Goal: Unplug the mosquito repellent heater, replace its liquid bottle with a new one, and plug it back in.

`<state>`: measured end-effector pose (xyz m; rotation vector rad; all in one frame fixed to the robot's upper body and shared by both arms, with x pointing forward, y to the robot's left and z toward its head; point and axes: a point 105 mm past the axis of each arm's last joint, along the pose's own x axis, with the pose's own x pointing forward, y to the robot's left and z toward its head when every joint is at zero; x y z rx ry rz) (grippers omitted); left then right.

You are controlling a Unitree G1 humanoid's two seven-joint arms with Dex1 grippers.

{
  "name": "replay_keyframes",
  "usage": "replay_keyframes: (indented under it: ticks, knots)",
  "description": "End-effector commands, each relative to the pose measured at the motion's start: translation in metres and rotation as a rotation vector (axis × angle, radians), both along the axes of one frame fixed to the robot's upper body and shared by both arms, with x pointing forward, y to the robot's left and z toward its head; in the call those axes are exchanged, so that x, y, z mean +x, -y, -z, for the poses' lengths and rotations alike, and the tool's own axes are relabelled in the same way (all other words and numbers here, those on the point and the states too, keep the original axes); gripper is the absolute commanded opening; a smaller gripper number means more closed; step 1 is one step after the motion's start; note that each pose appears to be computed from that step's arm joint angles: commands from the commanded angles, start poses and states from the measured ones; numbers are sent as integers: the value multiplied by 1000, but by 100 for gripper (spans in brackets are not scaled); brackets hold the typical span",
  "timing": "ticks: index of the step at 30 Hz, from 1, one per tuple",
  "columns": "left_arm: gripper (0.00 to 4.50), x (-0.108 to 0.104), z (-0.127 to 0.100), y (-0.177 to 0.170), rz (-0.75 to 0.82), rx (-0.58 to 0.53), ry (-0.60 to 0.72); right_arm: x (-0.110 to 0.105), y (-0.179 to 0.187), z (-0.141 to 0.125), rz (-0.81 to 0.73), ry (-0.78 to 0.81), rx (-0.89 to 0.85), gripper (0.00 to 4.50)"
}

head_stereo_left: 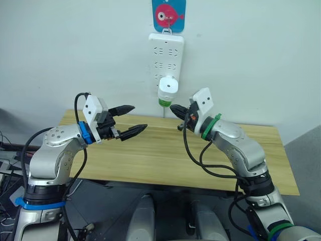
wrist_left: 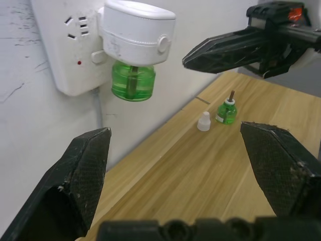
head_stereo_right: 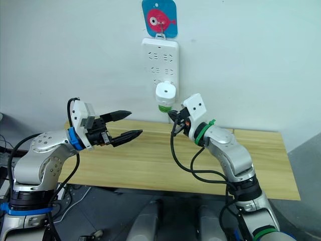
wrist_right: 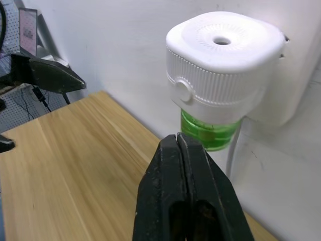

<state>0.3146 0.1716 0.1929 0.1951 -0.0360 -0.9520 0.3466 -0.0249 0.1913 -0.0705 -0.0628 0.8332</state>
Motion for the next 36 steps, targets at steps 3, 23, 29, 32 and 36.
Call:
replay_keyframes:
  ticks: [3, 23, 29, 32, 36]
  knots:
    - [450, -3, -15, -1, 3, 0, 50, 1, -7, -19, -26, 70, 31, 3]
    - [450, -1, -12, -1, 14, 2, 34, 5, 0, -27, 24, 40, 123, 3]
    - [450, 0, -13, 2, 15, -9, 36, 13, 4, -27, 86, 55, 112, 3]
    - [450, 0, -13, 3, 19, -11, 34, 16, 5, -33, 112, 55, 157, 3]
    - [450, 0, -11, 4, 23, -13, 30, 14, 5, -39, 129, 32, 232, 3]
